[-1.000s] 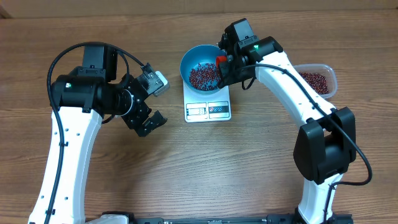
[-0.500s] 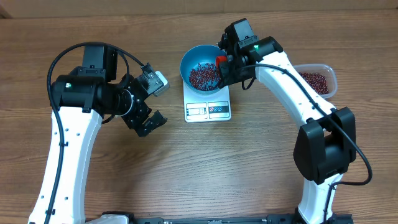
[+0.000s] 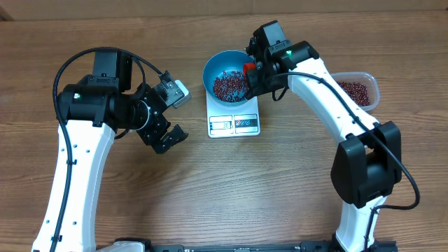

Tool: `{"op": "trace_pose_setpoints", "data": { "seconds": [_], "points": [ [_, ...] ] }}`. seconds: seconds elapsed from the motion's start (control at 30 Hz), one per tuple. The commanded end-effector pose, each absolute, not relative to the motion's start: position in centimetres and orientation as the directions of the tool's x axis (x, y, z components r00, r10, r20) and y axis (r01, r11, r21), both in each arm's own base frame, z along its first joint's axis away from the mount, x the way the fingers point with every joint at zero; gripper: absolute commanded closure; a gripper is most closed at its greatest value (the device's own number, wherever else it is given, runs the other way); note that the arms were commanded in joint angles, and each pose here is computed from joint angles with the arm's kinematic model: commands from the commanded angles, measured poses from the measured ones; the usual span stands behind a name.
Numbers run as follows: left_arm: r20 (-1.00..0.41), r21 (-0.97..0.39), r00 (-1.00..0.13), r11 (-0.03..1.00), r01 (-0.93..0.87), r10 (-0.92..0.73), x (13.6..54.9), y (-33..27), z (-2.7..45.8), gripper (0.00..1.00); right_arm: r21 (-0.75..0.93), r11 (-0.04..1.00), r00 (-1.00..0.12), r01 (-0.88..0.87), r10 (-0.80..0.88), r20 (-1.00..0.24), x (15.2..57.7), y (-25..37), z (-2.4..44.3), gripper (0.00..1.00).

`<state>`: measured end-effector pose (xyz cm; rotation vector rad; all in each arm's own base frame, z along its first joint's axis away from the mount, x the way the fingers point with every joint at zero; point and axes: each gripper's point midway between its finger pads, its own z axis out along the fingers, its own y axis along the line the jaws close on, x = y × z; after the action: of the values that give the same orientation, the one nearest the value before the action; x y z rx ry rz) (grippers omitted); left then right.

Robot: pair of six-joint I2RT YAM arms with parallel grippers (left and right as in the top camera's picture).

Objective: Scoop item into bowl and weigh 150g on scale
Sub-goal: 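Tip the red cup with the right gripper to pour beans into bowl, then move the empty red cup with the right gripper back to the tub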

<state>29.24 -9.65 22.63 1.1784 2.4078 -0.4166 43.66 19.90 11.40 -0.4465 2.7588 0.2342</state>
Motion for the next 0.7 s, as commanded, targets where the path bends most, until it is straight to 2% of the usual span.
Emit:
{"op": "trace_pose_setpoints", "data": {
  "seconds": [0.0,0.4,0.67],
  "points": [
    [-0.517,-0.06,-0.541,0.602,0.796,0.664,29.4,-9.6,23.6,0.0,0.103,0.938,-0.866,-0.33,-0.257,-0.429,44.0,19.8,15.3,0.96],
    [-0.517,-0.06,-0.541,0.602,0.796,0.664,29.4,-9.6,23.6,0.0,0.101,0.937,-0.862,-0.334,-0.261,-0.435,44.0,19.8,15.5,0.96],
    [-0.517,-0.06,-0.541,0.602,0.796,0.664,29.4,-9.6,23.6,0.0,0.092,0.917,-0.819,-0.389,-0.298,-0.491,43.6,20.2,18.2,0.96]
  ]
}}
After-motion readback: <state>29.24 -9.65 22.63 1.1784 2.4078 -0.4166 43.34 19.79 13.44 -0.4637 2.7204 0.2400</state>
